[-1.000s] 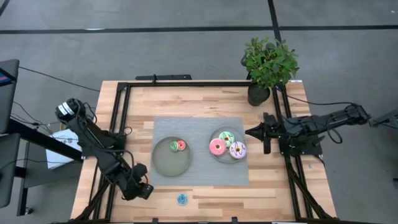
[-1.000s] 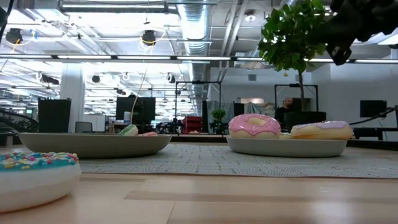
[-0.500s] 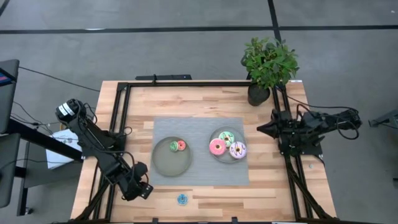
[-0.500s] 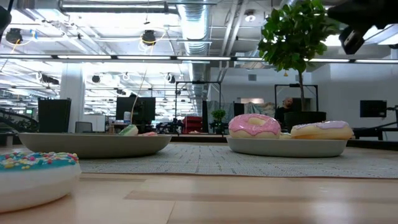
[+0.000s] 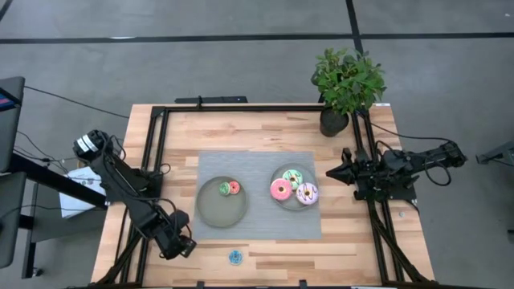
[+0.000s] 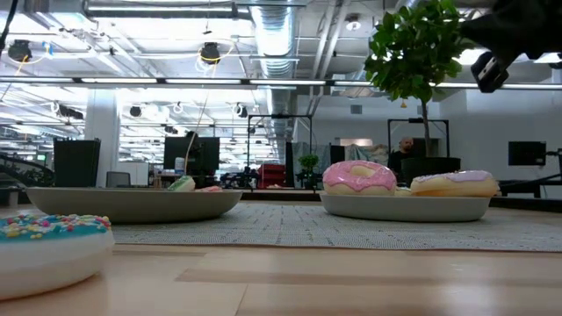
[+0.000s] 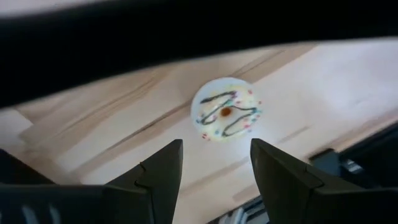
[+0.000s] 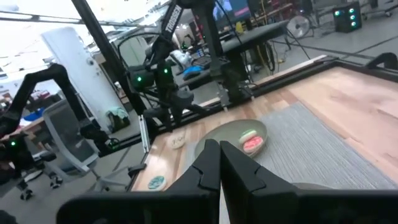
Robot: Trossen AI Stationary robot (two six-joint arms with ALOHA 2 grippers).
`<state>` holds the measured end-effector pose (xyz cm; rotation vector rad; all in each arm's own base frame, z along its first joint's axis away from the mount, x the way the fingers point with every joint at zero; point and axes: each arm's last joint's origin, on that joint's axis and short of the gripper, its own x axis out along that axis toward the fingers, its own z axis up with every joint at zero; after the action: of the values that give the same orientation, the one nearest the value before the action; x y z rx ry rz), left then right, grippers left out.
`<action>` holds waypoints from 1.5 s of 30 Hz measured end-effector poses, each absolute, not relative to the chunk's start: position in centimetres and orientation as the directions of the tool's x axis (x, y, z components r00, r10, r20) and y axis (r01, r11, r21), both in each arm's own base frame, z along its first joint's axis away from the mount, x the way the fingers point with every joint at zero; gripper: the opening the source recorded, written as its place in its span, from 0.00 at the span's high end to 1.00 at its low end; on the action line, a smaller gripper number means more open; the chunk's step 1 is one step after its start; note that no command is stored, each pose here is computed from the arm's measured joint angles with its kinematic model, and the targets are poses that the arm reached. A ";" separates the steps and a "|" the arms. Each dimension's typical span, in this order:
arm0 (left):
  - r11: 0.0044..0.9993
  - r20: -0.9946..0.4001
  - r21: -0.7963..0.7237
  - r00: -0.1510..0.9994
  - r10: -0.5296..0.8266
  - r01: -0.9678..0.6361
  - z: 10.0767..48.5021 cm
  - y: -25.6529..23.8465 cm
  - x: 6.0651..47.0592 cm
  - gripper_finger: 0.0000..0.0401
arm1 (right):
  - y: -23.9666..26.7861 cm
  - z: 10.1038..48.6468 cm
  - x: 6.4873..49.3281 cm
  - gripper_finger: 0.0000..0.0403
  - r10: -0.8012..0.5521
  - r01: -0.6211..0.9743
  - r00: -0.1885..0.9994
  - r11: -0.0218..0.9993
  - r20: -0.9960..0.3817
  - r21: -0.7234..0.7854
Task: Pick & Place donuts
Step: Put the small white donut on the brown plate
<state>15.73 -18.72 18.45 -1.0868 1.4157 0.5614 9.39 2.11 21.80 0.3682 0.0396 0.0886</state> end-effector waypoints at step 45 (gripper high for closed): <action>0.457 -0.971 -0.187 0.091 -0.223 -0.870 14.9 -19.6 17.4 0.85 | 2.1 22.0 9.4 1.00 0.092 -0.084 0.996 0.920 -0.002 0.383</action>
<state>17.43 -19.55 14.86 -1.0317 1.4335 0.6371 9.40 2.10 21.99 0.3927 0.0201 0.0905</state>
